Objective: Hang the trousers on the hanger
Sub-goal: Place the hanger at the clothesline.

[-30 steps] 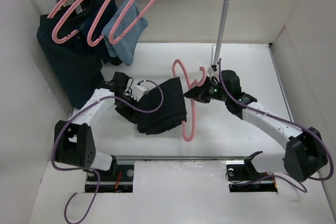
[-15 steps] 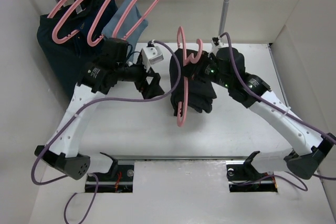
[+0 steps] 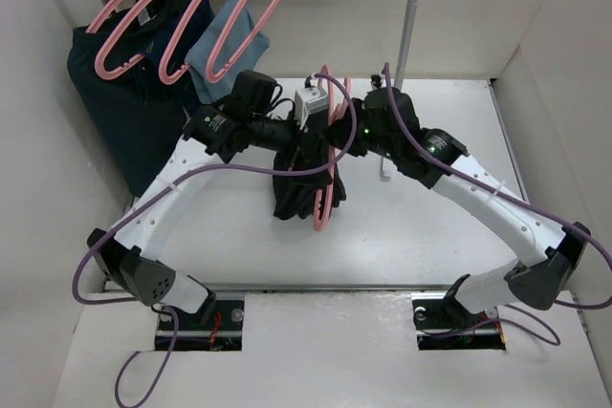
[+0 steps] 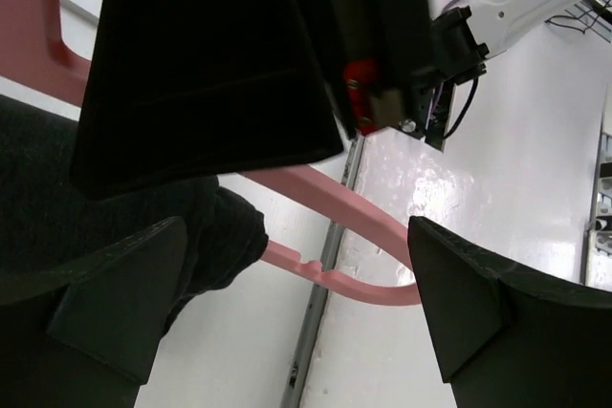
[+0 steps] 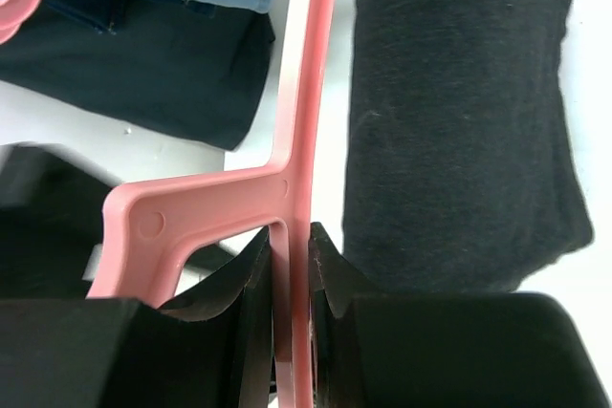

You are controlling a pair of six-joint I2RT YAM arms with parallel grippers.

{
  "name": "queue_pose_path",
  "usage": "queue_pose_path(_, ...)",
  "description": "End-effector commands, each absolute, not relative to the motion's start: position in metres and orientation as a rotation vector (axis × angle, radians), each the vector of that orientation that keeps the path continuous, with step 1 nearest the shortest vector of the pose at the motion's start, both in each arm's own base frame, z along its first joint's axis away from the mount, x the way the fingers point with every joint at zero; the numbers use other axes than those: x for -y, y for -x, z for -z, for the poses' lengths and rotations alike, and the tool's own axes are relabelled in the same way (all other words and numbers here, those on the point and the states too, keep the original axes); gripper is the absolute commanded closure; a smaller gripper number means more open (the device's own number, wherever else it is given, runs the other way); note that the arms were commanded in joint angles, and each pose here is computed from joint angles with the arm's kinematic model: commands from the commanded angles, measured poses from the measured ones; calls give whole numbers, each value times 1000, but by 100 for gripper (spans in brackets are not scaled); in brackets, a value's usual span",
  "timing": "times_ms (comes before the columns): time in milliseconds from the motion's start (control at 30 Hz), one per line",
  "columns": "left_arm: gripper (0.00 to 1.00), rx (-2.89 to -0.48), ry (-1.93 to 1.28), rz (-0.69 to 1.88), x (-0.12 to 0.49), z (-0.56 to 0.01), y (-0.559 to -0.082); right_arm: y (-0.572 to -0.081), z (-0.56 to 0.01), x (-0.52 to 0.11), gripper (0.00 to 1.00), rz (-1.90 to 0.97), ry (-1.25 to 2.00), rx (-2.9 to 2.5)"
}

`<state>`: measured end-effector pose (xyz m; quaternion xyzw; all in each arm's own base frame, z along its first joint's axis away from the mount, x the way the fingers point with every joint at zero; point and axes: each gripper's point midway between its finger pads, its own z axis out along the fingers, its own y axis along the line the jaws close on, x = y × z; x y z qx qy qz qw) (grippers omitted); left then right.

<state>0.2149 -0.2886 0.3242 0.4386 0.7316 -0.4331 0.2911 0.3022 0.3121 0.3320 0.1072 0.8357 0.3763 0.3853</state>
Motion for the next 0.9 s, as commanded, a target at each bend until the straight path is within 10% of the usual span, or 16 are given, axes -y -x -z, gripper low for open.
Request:
queue_pose_path(0,0,-1920,-1147,1205,299,-329,-215,-309,-420,-313,100,-1100,-291,-1857)
queue_pose_path(333,4,-2034,-1144,1274,302,-289,-207,-318,-429,-321,100,-1107,-308,-1840)
queue_pose_path(700,96,-1977,-1190,1366,304,-295,-198,-332,-405,-330,100,-1168,-279,-1879)
queue_pose_path(867,100,-1952,-1153,1377,302,-311,-207,-335,-411,-328,90,-1277,-199,-1829)
